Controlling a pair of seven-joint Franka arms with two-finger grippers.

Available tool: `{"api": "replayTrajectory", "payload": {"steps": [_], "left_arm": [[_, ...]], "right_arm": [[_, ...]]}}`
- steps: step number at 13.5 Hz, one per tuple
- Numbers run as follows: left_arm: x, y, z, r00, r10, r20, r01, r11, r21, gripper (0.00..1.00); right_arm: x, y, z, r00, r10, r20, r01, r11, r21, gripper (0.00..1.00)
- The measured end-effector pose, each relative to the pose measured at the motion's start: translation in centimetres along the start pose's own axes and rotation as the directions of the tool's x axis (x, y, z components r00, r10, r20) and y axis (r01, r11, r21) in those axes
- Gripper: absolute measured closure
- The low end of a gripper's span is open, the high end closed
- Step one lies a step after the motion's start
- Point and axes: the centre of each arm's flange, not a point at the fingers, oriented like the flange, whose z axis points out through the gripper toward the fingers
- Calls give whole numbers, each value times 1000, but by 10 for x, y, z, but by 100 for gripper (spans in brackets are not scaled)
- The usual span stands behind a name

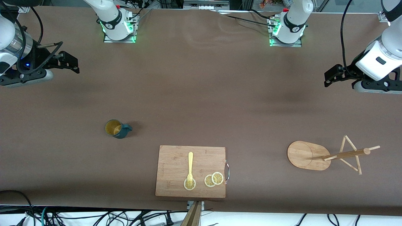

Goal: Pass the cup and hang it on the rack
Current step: 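Reach the right gripper down to the teal mug rim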

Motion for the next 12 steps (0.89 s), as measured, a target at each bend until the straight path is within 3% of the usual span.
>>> {"api": "replayTrajectory", "payload": {"steps": [7,12], "left_arm": [[0,0,0,1000,0,0,0,1000,0,0],[0,0,0,1000,0,0,0,1000,0,0]], "right_arm": [[11,5,16,1000,1,7,-1,1000,-20,0],[77,17,114,1000,2,24,-1,1000,-16,0]]}}
